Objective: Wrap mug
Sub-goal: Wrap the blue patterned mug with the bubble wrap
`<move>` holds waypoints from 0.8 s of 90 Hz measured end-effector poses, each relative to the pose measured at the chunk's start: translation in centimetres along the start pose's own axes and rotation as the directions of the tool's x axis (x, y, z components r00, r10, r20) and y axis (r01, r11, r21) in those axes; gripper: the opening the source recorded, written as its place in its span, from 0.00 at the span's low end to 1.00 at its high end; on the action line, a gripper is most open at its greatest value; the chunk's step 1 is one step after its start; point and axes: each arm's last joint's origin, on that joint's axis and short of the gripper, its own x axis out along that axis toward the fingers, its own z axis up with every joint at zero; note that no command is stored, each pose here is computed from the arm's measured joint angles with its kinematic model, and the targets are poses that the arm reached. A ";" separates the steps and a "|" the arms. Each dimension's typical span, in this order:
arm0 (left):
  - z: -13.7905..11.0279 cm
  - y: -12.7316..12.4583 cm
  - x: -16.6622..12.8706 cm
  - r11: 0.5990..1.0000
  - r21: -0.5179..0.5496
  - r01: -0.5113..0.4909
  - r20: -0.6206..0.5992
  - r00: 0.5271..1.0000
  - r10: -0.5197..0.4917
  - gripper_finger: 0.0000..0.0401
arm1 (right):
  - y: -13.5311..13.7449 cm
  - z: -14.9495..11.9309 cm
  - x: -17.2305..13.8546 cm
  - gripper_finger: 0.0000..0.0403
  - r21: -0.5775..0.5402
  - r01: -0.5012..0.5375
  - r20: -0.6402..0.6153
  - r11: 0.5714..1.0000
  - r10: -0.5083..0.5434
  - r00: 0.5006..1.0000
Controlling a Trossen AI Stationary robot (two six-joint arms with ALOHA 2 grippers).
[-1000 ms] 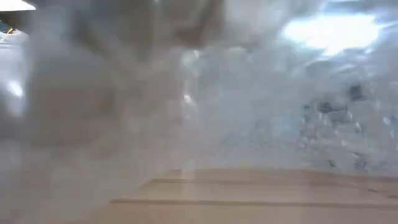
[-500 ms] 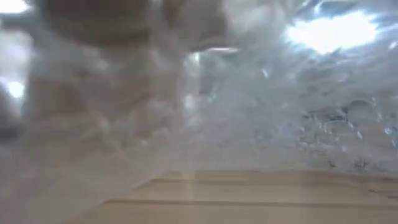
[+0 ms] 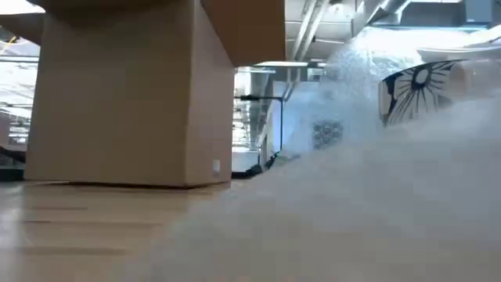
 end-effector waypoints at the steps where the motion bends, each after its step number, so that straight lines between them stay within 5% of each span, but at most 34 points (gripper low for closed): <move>1: 0.0 0.0 0.0 1.000 0.003 -0.005 0.002 1.000 0.005 0.44 | -0.1 0.0 0.0 0.63 0.010 0.007 -0.001 1.000 -0.007 1.000; 10: 0.1 0.1 0.0 0.999 0.028 -0.047 0.021 0.999 0.046 0.44 | -1.5 -0.2 -0.1 0.58 0.027 0.123 -0.043 0.992 -0.121 0.992; 19: 0.1 0.2 0.0 0.996 0.045 -0.072 0.036 0.997 0.070 0.44 | -1.8 0.6 0.3 0.48 0.080 0.113 -0.034 0.990 -0.110 0.993; 43: -0.1 0.1 1.0 0.996 0.067 -0.055 0.072 0.996 0.050 0.44 | -3.7 2.0 0.1 0.04 0.160 0.169 -0.074 0.973 -0.159 0.985; 72: -0.7 -0.2 1.4 0.997 0.076 -0.022 0.056 0.998 0.018 0.44 | -4.8 5.5 -5.2 0.00 0.243 0.064 0.026 0.968 -0.072 0.997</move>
